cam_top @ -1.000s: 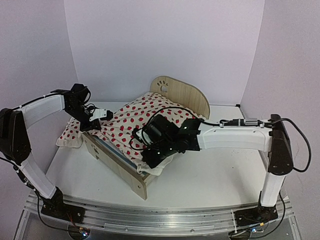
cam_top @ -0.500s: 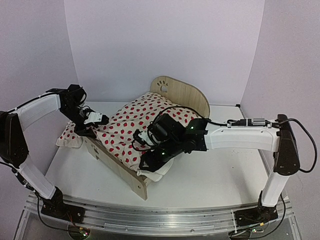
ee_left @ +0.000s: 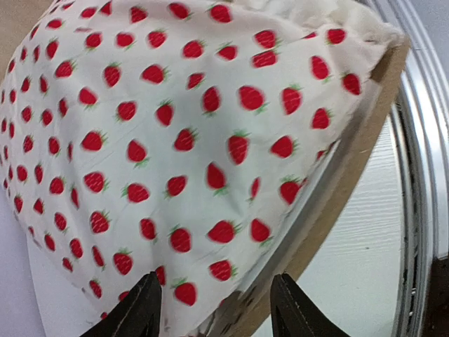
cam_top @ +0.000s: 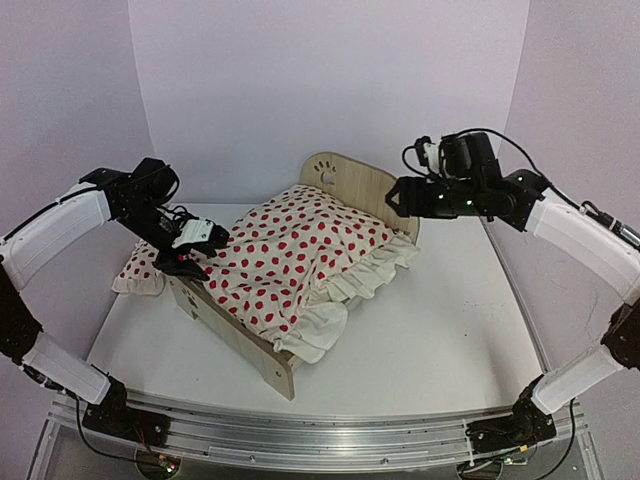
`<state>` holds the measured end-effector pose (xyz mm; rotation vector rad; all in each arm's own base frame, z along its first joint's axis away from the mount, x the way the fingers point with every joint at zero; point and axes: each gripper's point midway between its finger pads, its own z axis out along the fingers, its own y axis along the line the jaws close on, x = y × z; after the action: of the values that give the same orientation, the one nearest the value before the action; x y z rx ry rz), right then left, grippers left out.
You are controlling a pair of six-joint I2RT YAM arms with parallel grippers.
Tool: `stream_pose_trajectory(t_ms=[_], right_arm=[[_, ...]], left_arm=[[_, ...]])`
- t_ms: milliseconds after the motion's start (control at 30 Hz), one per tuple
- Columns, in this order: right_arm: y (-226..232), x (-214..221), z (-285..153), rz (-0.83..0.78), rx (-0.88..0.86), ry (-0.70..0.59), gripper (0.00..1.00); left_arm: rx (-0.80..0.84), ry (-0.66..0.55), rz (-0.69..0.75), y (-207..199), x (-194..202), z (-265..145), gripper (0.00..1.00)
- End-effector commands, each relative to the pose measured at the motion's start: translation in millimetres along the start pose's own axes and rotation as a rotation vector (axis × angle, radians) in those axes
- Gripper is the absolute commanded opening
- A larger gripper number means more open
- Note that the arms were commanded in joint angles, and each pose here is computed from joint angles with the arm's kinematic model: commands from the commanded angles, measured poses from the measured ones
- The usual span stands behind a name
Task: Set up the pet bed
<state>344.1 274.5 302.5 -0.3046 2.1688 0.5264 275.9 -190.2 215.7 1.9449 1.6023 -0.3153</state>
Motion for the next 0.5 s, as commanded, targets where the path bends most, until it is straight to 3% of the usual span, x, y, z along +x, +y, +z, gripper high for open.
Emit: stream_pose_trajectory(t_ms=[0, 333, 467], right_arm=[[-88.5, -3.7, 16.6, 0.016, 0.215, 0.042, 0.75], [-149.3, -54.8, 96.1, -0.139, 0.096, 0.089, 0.75], [-159.3, -57.5, 129.8, -0.172, 0.037, 0.106, 0.67]], left_arm=[[0.115, -0.036, -0.002, -52.0, -11.6, 2.7, 0.51], [0.129, 0.130, 0.052, -83.4, 32.1, 22.9, 0.43], [0.081, 0.180, 0.042, -84.4, 51.0, 35.6, 0.44]])
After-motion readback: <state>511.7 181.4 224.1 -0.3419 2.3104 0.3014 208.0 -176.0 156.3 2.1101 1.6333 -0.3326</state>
